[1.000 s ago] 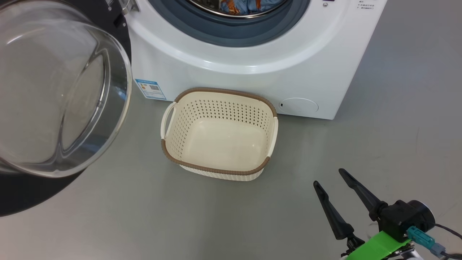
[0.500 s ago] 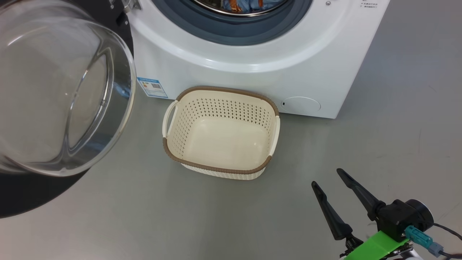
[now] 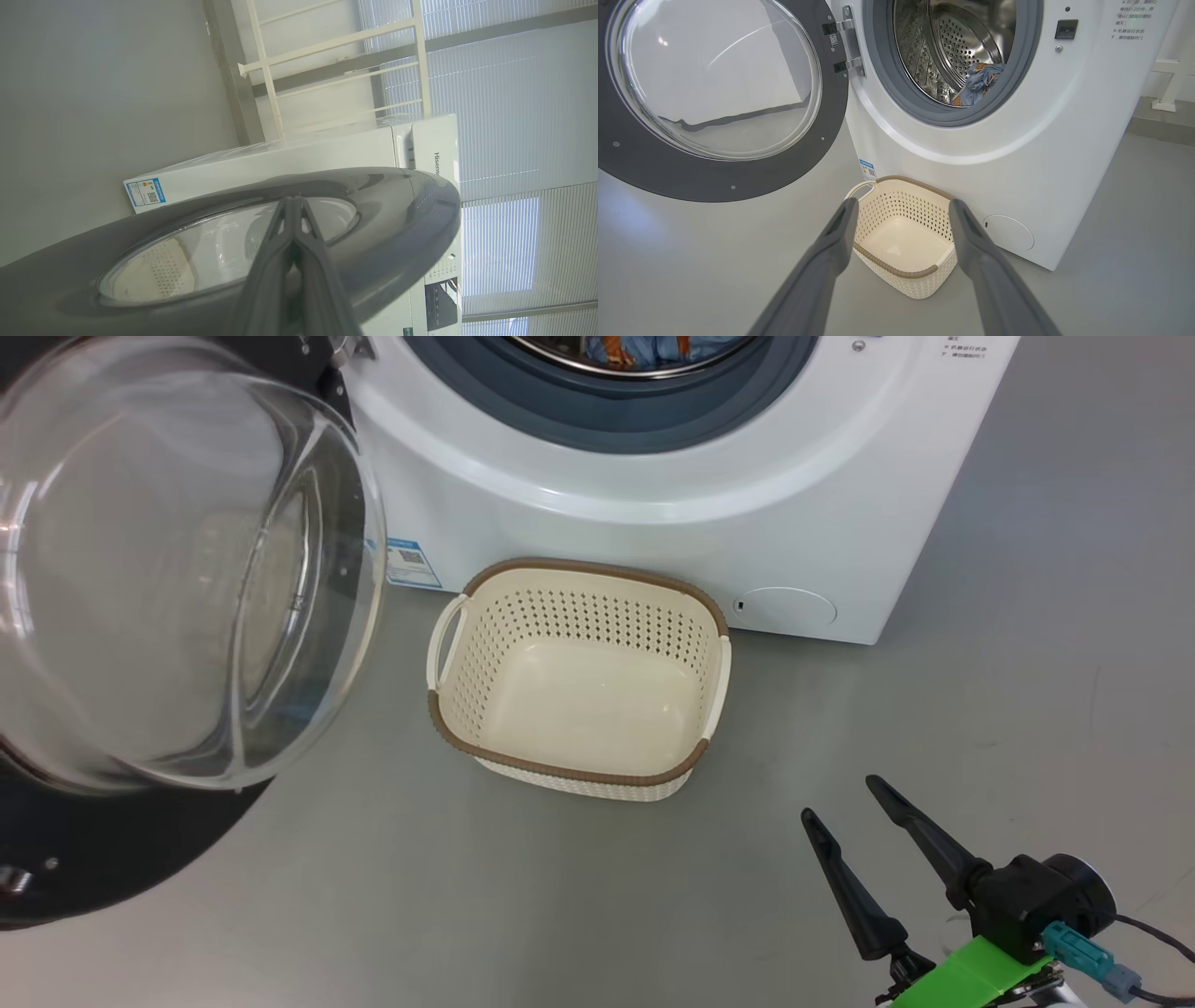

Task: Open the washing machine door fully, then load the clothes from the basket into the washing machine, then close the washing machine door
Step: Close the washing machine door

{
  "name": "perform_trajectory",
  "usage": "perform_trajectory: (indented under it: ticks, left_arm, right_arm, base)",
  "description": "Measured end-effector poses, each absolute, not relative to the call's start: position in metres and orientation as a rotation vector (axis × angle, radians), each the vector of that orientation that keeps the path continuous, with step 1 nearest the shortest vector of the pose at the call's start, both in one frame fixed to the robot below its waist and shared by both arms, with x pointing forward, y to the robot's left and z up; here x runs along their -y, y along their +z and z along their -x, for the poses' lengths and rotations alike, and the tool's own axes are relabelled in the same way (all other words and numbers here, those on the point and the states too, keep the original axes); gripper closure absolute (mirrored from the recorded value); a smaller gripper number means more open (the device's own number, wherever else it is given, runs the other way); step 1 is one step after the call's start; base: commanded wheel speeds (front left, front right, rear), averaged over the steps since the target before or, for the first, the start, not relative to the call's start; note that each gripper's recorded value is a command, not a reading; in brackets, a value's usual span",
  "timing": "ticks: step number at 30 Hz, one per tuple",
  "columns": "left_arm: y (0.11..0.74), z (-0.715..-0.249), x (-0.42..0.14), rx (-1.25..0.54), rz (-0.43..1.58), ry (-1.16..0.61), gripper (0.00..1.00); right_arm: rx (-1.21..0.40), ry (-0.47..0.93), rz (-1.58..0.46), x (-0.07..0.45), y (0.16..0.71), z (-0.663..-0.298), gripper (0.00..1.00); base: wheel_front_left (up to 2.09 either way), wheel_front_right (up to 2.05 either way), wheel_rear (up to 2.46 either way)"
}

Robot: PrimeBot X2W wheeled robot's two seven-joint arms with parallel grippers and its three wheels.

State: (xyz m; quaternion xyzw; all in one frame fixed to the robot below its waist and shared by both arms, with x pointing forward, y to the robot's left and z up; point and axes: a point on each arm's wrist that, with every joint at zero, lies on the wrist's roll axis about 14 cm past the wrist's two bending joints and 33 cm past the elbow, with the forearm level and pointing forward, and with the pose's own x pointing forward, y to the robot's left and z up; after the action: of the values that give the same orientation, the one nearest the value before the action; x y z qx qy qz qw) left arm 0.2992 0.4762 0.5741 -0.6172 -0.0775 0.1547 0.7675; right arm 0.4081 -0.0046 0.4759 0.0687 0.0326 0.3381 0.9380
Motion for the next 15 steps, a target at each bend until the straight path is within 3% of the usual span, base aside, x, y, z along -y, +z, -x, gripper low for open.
perform_trajectory:
  ticks: [15]
  left_arm:
    - [0.594, -0.321, -0.414, 0.08, 1.443, 0.04, 1.0]
  right_arm:
    - [-0.069, 0.695, -0.154, 0.0, 0.474, -0.405, 0.0]
  base:
    - [0.0, 0.0, 0.0]
